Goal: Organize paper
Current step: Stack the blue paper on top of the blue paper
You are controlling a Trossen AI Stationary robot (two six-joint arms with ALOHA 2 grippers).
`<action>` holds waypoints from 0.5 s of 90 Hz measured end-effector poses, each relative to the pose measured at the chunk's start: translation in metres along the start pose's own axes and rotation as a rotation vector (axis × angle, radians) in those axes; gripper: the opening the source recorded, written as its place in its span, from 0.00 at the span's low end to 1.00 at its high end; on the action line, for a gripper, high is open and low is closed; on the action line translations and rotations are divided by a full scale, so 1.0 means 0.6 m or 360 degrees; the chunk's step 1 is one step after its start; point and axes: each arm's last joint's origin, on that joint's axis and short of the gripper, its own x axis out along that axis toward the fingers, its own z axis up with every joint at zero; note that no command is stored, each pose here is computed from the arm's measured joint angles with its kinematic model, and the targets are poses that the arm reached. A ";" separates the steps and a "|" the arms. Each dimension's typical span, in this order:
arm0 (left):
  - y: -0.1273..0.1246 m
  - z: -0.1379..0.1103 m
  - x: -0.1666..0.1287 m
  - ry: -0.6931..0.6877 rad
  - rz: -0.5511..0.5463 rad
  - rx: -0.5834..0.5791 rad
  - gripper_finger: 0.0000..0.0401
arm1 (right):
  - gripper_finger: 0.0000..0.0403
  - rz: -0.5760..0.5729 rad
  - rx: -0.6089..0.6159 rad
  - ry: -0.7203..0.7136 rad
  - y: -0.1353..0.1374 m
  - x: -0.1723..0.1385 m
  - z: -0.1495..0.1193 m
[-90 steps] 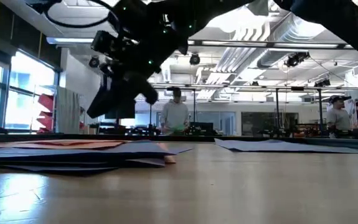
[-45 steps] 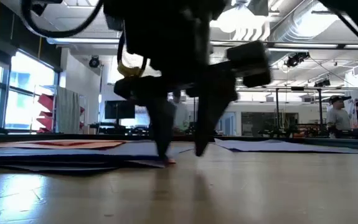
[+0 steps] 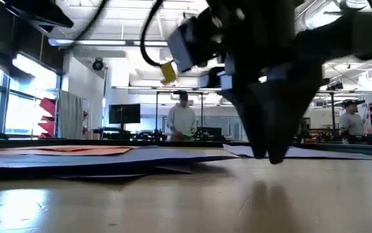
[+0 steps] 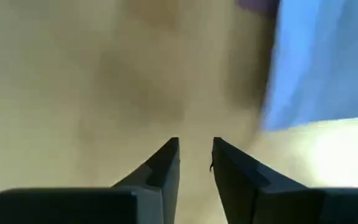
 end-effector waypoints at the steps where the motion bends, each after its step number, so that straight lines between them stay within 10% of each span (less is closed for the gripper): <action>1: -0.001 0.000 0.001 0.0002 -0.0004 0.0001 0.00 | 0.18 0.0006 0.0018 -0.0006 0.004 0.003 -0.001; 24: -0.020 -0.001 0.022 0.0089 -0.0071 0.0001 0.00 | 0.21 -0.0700 0.0151 0.0249 0.047 0.030 -0.075; 45: -0.039 -0.004 0.037 0.0147 -0.0099 0.0041 0.00 | 0.26 -0.1155 0.0496 -0.0239 0.118 -0.018 -0.126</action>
